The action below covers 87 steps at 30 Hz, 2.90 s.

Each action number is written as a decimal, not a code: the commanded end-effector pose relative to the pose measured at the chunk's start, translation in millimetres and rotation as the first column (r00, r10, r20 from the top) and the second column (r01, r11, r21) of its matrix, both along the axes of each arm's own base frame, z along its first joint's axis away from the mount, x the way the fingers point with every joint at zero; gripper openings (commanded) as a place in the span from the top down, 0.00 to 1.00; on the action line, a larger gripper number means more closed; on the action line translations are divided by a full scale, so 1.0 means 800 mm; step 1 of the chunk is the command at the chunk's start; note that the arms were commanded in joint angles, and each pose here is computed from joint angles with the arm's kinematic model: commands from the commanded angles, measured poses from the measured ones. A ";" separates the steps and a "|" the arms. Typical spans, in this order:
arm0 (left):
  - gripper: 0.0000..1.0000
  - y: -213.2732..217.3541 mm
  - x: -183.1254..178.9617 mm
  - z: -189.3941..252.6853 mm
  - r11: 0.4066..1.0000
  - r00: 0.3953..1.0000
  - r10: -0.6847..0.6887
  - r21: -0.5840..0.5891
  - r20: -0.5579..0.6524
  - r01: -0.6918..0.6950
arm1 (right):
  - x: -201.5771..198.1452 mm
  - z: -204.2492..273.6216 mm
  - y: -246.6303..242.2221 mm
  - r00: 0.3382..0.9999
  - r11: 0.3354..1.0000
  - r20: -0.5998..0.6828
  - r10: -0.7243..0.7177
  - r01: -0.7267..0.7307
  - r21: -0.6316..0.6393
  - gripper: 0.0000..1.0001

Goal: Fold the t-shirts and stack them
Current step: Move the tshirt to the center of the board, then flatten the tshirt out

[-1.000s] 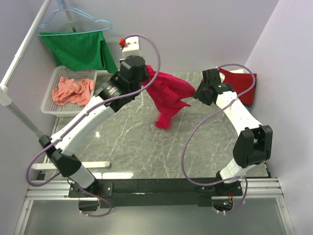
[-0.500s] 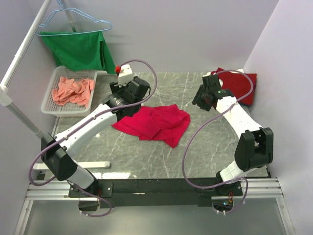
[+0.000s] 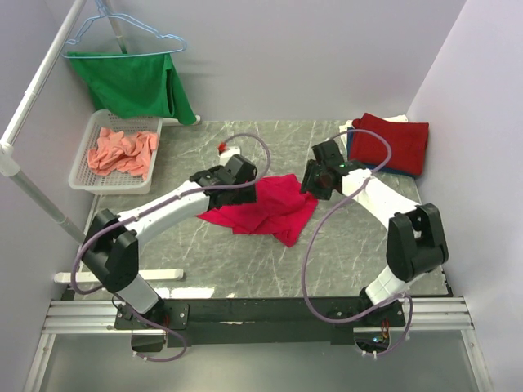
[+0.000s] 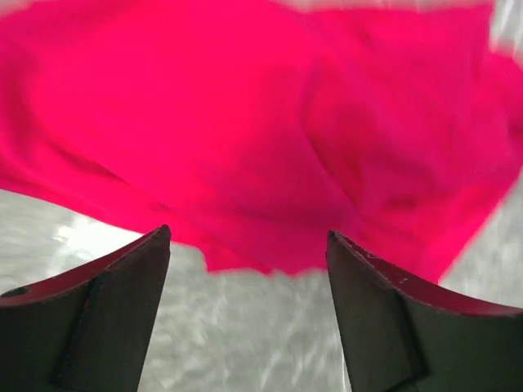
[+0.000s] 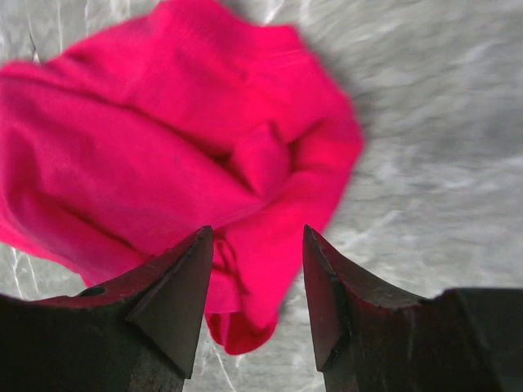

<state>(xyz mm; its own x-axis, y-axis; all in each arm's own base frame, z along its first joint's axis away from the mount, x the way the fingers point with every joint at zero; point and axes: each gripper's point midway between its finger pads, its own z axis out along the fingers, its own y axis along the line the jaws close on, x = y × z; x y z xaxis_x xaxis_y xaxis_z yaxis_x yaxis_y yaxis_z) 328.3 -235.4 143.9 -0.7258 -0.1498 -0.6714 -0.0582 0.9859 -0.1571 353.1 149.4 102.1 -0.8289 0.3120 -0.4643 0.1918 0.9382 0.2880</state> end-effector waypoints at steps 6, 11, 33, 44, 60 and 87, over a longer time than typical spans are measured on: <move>0.19 -0.058 -0.057 -0.037 0.968 0.966 -0.218 -0.158 -0.139 0.196 | 0.010 -0.027 0.019 0.999 0.999 -0.034 0.032 -0.032 -0.001 0.45; 0.23 -0.074 -0.081 -0.048 0.939 0.935 -0.314 -0.199 -0.165 0.280 | 0.010 -0.030 0.020 0.999 1.000 -0.044 0.026 -0.026 0.000 0.45; 0.38 -0.070 -0.046 -0.115 0.970 0.954 -0.239 -0.003 -0.180 0.242 | 0.014 -0.023 0.012 0.999 0.999 -0.043 0.003 -0.004 -0.033 0.46; 0.88 -0.035 -0.012 -0.054 0.993 0.995 -0.096 0.067 -0.025 0.097 | 0.015 -0.022 0.015 0.999 1.000 -0.047 -0.005 0.004 -0.017 0.46; 0.99 0.130 0.044 0.081 0.963 0.948 0.240 0.070 0.210 -0.260 | 0.008 -0.018 0.005 0.999 0.999 -0.030 -0.032 0.032 -0.031 0.47; 0.99 0.319 0.000 0.307 0.777 0.613 0.517 -0.028 0.598 -0.629 | 0.054 -0.083 0.010 0.987 0.988 -0.136 -0.084 0.064 -0.142 0.42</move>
